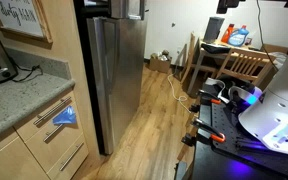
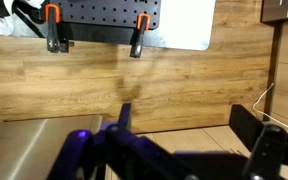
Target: Close the top door of the fridge
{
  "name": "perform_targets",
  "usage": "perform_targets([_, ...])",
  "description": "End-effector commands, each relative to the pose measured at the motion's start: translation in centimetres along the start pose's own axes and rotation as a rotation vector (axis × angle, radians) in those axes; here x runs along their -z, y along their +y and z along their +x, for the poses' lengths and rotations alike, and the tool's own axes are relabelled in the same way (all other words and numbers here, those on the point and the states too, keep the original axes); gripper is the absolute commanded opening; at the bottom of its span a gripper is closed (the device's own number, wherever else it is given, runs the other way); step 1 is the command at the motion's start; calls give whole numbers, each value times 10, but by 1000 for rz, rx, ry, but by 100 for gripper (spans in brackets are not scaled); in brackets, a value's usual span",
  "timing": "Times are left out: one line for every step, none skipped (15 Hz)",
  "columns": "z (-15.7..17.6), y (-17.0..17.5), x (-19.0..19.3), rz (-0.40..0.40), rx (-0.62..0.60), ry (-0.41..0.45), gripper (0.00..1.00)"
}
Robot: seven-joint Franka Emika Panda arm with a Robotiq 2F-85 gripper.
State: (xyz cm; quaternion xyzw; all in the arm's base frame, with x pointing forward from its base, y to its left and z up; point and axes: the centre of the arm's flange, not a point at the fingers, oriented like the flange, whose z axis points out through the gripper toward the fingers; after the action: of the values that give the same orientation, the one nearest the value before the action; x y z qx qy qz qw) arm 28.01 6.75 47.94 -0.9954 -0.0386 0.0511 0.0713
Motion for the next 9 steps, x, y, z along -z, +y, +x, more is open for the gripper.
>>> perform_targets([0,0,0,0,0,0,100])
perform_targets([1,0,1,1,2,1,100])
perform_targets([2,0,1,-1,1,5,100])
perform_targets([4,1,2,-4,3,10,100])
perform_targets([5,1,2,-7,3,17,100])
perform_targets([7,2,3,-10,3,24,100])
perform_targets([8,4,4,-14,1,38,100])
perform_targets([10,5,5,-15,-1,49,100])
perform_targets([12,5,7,-14,-1,60,100])
